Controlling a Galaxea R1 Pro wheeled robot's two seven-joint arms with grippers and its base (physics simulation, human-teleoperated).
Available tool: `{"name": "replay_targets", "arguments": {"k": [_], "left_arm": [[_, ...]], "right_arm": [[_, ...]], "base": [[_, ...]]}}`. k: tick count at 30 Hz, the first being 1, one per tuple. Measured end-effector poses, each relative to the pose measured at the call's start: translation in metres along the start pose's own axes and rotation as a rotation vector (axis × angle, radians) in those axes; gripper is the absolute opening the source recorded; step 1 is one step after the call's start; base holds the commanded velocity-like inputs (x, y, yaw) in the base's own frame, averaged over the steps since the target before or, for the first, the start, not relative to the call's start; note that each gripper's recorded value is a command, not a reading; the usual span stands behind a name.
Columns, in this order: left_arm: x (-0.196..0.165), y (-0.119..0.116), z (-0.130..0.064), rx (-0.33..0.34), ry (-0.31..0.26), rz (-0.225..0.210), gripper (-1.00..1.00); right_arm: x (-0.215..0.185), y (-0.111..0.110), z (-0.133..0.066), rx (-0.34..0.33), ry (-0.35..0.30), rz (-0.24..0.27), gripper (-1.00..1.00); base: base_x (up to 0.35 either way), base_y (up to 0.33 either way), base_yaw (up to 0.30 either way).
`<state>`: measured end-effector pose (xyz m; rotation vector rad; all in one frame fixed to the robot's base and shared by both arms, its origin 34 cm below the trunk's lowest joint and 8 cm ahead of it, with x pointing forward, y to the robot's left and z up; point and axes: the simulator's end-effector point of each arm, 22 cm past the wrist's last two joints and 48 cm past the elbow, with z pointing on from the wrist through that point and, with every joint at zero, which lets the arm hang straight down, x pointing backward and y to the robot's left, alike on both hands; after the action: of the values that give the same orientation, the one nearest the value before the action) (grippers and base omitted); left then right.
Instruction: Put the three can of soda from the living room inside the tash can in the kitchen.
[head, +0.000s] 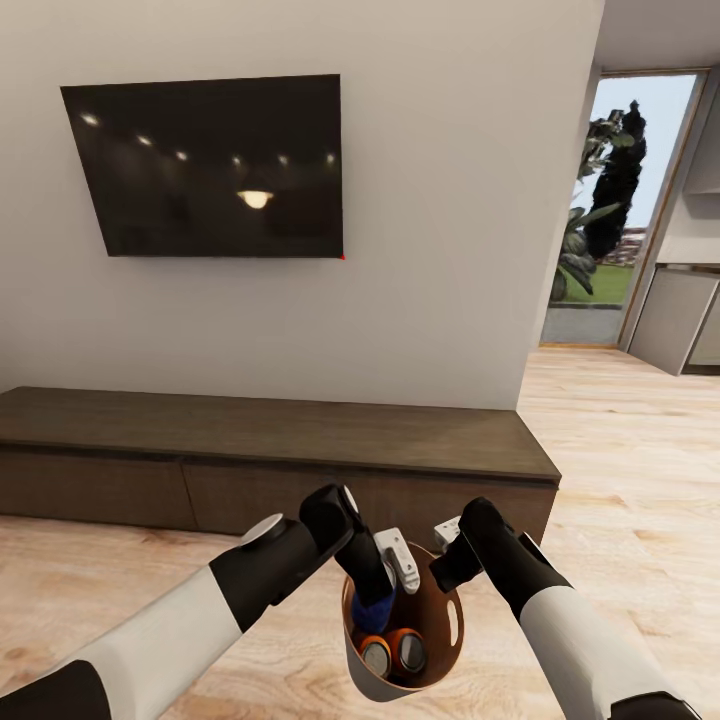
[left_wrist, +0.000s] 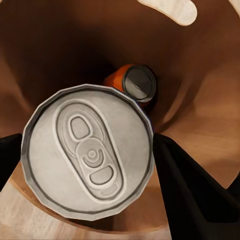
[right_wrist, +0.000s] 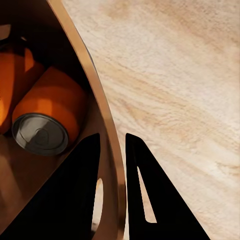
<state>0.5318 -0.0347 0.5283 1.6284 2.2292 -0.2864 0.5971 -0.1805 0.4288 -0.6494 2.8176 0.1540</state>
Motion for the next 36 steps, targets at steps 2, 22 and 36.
{"name": "replay_targets", "arguments": {"k": [2, 22, 36], "left_arm": [[0.000, 0.000, 0.002, 0.002, 0.001, 0.002, -1.00], [0.000, 0.002, 0.008, -0.013, 0.010, 0.002, -1.00], [0.008, 0.002, 0.022, -0.035, 0.057, 0.011, -1.00]], "right_arm": [[0.000, 0.000, 0.000, 0.000, 0.000, -0.001, -1.00], [0.000, 0.000, 0.000, 0.001, 0.000, -0.001, -1.00], [0.000, 0.000, 0.000, 0.001, 0.000, -0.001, -1.00]], "base": [[0.000, 0.000, 0.000], [0.000, 0.000, 0.000], [0.000, 0.000, 0.000]]}}
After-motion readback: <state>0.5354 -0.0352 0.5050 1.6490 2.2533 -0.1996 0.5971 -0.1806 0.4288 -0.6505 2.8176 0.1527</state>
